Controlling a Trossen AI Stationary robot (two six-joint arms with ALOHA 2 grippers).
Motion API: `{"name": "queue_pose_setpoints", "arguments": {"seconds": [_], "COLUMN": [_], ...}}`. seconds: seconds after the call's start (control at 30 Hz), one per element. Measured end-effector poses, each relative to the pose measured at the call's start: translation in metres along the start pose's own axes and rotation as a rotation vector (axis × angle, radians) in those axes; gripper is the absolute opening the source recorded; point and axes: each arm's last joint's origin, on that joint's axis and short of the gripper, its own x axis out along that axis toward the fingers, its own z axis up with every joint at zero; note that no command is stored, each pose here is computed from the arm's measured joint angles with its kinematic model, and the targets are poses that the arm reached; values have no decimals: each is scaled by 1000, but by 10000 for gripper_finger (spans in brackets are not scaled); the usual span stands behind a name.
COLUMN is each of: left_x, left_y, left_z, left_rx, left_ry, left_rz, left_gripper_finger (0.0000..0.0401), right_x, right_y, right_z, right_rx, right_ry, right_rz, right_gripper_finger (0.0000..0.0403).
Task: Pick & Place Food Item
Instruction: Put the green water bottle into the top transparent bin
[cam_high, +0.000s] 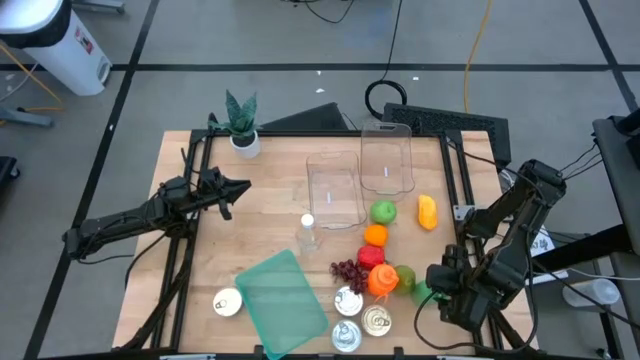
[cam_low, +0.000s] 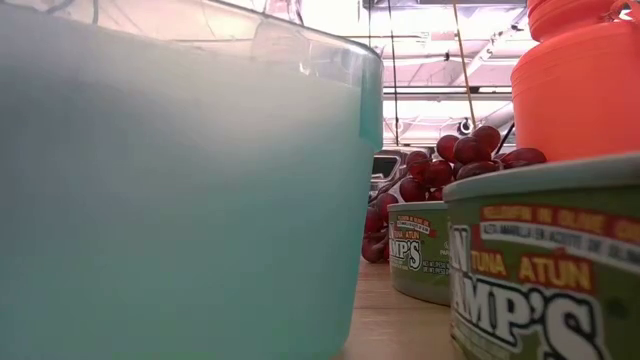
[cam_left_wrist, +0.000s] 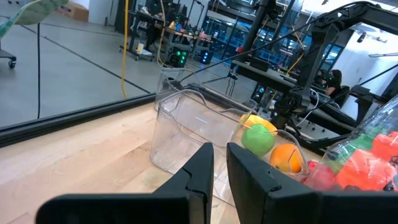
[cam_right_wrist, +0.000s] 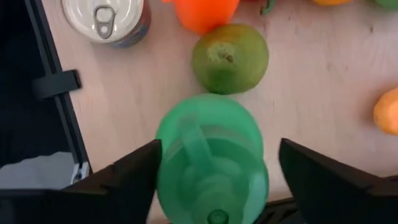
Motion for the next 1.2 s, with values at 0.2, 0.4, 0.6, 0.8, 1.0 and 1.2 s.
{"name": "queue_pose_setpoints", "arguments": {"seconds": [0.2,0.4,0.6,0.8,1.0,1.2], "left_x": [0,0,0,0,0,0], "left_y": [0,0,0,0,1,1], "left_z": [0,0,0,-1,-2,-1], "left_rx": [0,0,0,-5,-1,-1], "left_ry": [0,0,0,8,17,15], "left_rz": [0,0,1,3,7,6], "left_gripper_finger": [51,51,51,51,51,51], "right_x": [0,-1,-16,-48,-98,-132], "right_y": [0,-3,-21,-46,-83,-125], "right_z": [-1,2,10,16,25,21], "right_rx": [-12,-18,-9,2,-56,39], "right_ry": [31,102,83,4,-222,-227], "right_rz": [6,46,122,226,304,230], "right_gripper_finger": [202,202,202,202,202,202]}}
